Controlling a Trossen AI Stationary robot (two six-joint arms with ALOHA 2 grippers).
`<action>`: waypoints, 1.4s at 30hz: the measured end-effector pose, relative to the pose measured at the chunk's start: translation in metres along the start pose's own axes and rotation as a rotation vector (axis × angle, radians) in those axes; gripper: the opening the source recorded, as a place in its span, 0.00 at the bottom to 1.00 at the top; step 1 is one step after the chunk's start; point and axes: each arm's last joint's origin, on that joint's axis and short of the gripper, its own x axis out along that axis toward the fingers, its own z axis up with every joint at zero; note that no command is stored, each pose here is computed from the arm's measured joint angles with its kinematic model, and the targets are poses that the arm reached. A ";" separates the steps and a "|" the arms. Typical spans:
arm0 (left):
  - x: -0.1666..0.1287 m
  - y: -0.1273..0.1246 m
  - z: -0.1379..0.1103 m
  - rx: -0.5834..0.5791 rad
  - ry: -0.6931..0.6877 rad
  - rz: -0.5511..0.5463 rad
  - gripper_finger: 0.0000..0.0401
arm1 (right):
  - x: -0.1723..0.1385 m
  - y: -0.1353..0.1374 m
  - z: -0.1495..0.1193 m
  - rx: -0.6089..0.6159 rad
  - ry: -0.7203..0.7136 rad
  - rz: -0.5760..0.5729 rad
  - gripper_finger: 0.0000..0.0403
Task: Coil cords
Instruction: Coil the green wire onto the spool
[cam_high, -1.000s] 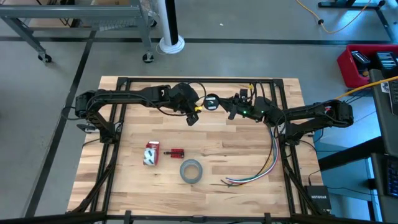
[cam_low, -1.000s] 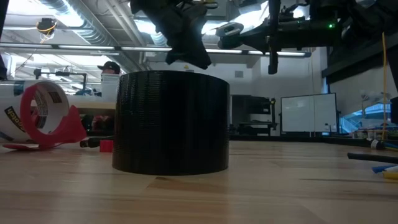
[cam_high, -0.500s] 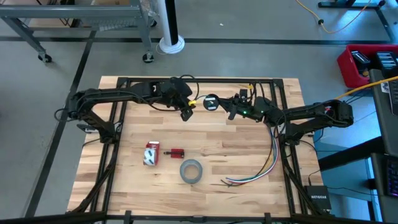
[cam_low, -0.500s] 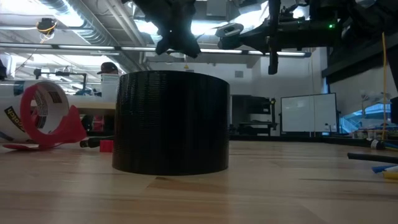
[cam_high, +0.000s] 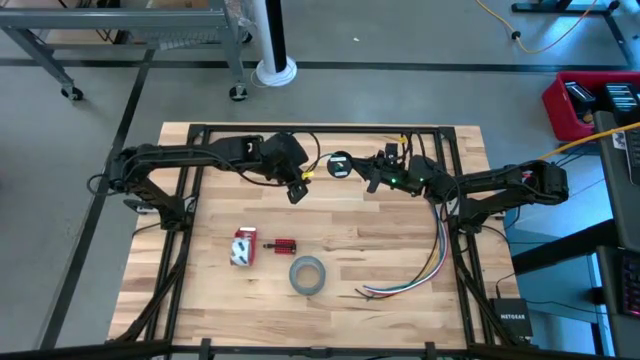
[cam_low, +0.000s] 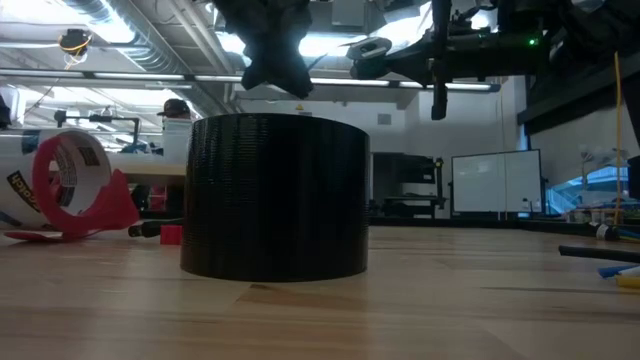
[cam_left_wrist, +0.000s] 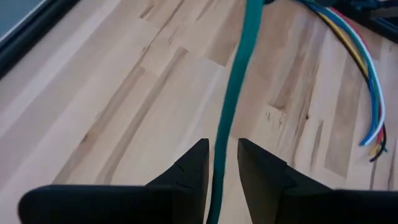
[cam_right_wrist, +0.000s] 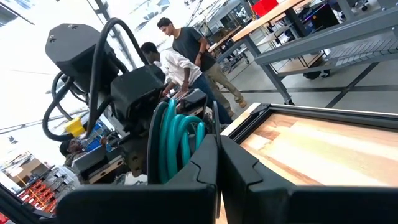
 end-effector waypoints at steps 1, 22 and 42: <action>0.000 0.000 0.000 0.000 0.001 0.002 0.19 | 0.000 0.000 0.000 0.000 0.000 0.000 0.01; 0.000 0.001 0.001 -0.019 -0.005 0.003 0.11 | 0.000 0.000 0.000 0.000 0.000 -0.001 0.01; 0.003 -0.015 -0.003 -0.165 -0.026 0.031 0.01 | 0.000 -0.001 0.001 -0.001 -0.039 -0.049 0.01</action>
